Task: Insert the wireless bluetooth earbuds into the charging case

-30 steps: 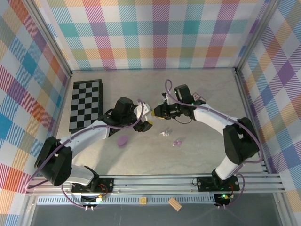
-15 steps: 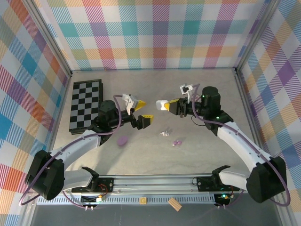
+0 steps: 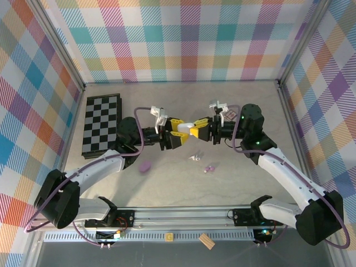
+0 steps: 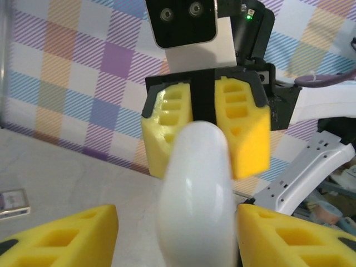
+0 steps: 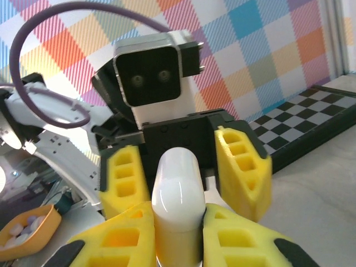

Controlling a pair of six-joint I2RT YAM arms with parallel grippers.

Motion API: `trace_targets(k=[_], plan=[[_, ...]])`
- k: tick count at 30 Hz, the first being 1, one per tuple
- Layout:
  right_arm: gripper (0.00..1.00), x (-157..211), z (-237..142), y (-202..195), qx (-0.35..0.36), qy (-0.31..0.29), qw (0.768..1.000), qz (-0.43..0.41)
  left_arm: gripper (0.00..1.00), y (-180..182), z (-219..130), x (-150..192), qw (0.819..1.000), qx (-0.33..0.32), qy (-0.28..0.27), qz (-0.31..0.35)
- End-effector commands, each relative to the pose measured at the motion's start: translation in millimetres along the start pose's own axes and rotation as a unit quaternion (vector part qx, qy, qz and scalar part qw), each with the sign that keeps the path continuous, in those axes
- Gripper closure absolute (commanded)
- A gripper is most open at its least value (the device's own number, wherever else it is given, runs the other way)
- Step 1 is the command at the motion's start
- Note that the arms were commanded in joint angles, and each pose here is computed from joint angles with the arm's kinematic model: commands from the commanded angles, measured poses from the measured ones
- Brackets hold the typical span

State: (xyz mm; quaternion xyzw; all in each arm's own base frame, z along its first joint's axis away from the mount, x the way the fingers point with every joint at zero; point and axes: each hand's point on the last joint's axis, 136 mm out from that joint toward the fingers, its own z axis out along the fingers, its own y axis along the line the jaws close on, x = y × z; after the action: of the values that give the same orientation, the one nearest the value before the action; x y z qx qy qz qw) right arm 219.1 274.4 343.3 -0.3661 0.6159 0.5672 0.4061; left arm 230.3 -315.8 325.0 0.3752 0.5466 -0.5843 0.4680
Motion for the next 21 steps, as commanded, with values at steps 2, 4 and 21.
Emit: trace_targets(k=[2,4,21], plan=[[0.8,-13,0,15,-0.026,-0.002,0.999,-0.044,0.56,-27,5,-25,0.997,0.061,-0.026,0.034],[0.8,-13,0,14,-0.025,-0.002,0.999,-0.045,0.63,-30,5,-27,0.997,0.066,-0.029,0.036],[0.81,-24,3,13,-0.02,-0.026,0.999,-0.039,0.47,-28,1,-12,0.997,0.051,-0.008,0.06]])
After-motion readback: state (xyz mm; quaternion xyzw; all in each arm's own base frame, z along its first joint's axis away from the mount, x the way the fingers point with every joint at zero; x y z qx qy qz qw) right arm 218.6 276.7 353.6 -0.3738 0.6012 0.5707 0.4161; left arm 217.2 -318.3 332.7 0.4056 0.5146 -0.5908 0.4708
